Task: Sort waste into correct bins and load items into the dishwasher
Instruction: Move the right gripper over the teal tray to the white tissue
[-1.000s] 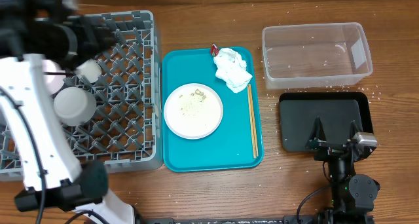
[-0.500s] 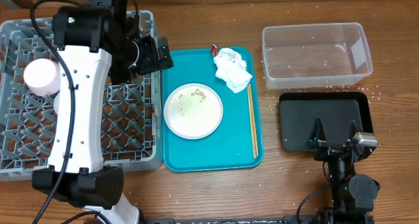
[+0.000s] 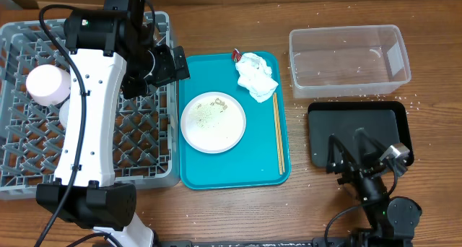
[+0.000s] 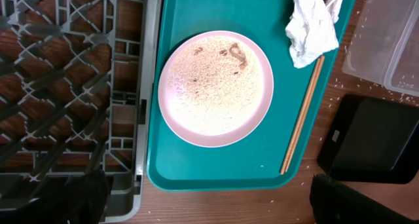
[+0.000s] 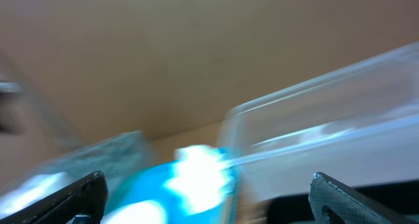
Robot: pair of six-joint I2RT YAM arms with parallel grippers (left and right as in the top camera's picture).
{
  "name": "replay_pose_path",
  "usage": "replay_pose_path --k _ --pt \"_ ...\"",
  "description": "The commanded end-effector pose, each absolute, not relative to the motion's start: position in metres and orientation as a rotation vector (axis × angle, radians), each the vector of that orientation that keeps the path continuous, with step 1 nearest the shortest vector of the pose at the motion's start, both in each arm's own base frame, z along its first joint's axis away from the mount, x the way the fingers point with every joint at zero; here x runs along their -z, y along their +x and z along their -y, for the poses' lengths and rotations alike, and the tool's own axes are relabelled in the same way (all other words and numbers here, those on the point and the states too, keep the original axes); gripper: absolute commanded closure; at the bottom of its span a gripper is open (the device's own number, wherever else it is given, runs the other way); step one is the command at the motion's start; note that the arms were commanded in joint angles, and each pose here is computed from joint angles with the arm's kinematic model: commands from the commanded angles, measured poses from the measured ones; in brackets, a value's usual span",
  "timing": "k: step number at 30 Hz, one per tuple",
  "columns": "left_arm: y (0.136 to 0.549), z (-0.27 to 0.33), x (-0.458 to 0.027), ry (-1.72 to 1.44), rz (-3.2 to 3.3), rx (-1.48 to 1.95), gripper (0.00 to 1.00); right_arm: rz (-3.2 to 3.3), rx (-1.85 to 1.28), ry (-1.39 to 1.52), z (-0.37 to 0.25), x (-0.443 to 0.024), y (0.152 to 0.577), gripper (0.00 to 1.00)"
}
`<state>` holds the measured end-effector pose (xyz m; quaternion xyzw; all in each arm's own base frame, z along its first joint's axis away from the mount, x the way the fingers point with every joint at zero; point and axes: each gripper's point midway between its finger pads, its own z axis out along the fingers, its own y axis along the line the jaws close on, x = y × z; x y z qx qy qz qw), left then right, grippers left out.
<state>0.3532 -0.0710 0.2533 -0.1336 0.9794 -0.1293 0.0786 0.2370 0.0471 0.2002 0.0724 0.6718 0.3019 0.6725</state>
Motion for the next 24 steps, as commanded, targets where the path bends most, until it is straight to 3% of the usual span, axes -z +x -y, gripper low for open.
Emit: replay_pose_path --k 1,4,9,15,24 --pt "0.355 0.069 -0.249 -0.428 -2.936 0.368 0.00 -1.533 -1.170 0.348 -0.076 -0.205 0.223 0.00" --pt "0.356 0.069 -0.250 -0.426 -2.931 0.370 0.00 -1.440 -1.249 0.431 -0.070 -0.224 0.223 0.00" --pt "0.359 0.061 -0.249 -0.428 -2.919 0.299 0.00 -1.138 -1.227 0.314 -0.057 -0.292 0.204 0.00" --pt "0.382 0.011 -0.252 -0.566 -2.783 0.038 0.00 -1.024 -1.158 0.374 -0.037 -0.337 0.197 0.00" --pt "0.389 -0.047 -0.256 -0.773 -2.668 -0.112 0.00 -1.307 -0.955 0.060 -0.072 -0.405 0.235 0.00"
